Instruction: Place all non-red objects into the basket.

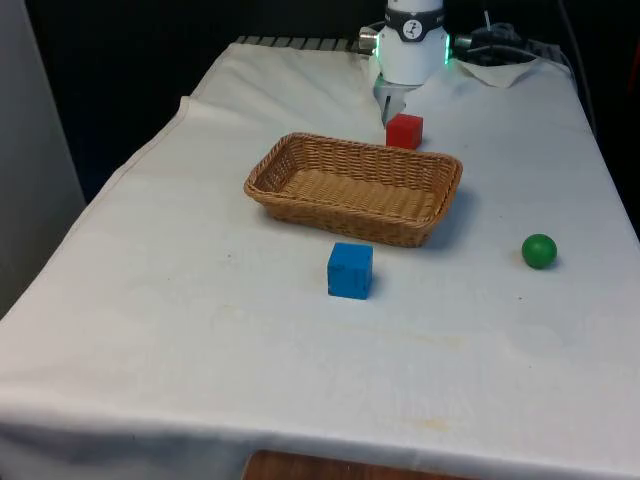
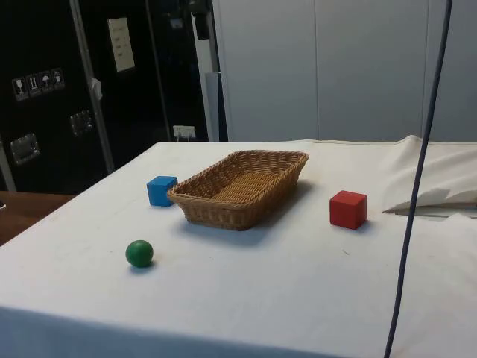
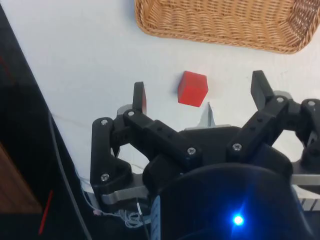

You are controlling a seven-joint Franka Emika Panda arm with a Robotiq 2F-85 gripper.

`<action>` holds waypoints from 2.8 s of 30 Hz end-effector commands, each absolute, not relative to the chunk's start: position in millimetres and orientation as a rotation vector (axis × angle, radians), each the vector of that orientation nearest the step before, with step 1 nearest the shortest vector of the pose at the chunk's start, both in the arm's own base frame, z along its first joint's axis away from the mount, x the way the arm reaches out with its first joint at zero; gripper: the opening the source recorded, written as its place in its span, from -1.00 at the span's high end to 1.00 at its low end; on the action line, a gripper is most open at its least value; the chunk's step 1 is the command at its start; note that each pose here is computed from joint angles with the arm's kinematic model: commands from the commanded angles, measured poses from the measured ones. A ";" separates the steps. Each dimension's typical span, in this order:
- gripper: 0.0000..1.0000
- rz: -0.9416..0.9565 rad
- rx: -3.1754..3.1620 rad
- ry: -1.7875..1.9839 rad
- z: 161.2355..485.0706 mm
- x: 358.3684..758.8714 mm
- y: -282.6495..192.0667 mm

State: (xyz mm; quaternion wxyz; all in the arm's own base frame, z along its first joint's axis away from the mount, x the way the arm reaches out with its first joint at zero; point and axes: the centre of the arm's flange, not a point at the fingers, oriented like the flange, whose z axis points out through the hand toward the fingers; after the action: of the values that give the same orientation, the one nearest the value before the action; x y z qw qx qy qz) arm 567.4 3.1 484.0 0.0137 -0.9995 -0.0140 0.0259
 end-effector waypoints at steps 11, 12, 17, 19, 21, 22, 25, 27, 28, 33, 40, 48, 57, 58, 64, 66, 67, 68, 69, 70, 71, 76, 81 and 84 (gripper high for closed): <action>-1.00 0.042 -3.135 -0.005 473.8 590.1 18.4; -1.00 0.042 -3.137 0.001 472.5 591.4 19.8; -1.00 0.026 -3.141 0.046 461.6 599.6 25.2; -1.00 0.028 -3.139 0.042 461.3 598.8 25.2; -1.00 0.018 -3.141 0.069 457.1 602.1 27.4; -1.00 0.016 -3.141 0.078 454.9 602.7 28.1; -1.00 0.007 -3.141 0.102 450.2 604.9 29.0; -1.00 0.000 -3.140 0.122 443.5 607.4 30.6; -1.00 0.012 -3.145 0.113 444.4 606.6 29.7; -1.00 -0.013 -3.134 0.156 426.5 613.8 33.2; -1.00 -0.030 -3.131 0.159 409.1 620.9 36.9; -1.00 -0.063 -3.153 0.099 380.8 632.8 44.9; -1.00 -0.076 -3.173 -0.005 356.3 637.9 45.6; -1.00 -0.080 -3.174 -0.015 353.7 639.0 45.1; -1.00 -0.088 -3.178 -0.068 337.3 644.7 39.6; -1.00 -0.094 -3.178 -0.078 331.0 647.4 35.7; -1.00 -0.097 -3.178 -0.081 328.3 648.7 33.4; -1.00 -0.099 -3.177 -0.083 325.9 649.8 31.8; -1.00 -0.106 -3.176 -0.087 319.2 652.6 26.6; -1.00 -0.106 -3.176 -0.087 319.2 652.6 26.6; -1.00 -0.102 -3.187 -0.082 323.5 649.7 29.4; -1.00 -0.120 -3.168 -0.086 303.1 660.5 11.0; -1.00 -0.123 -3.161 -0.087 289.0 666.6 -2.7; -1.00 -0.130 -3.158 -0.090 282.1 670.3 -8.0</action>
State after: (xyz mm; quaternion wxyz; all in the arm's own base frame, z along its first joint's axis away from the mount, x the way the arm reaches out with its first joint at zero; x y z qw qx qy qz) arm 668.3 -7.9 283.3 -0.0142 -0.9988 -0.0274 -0.0386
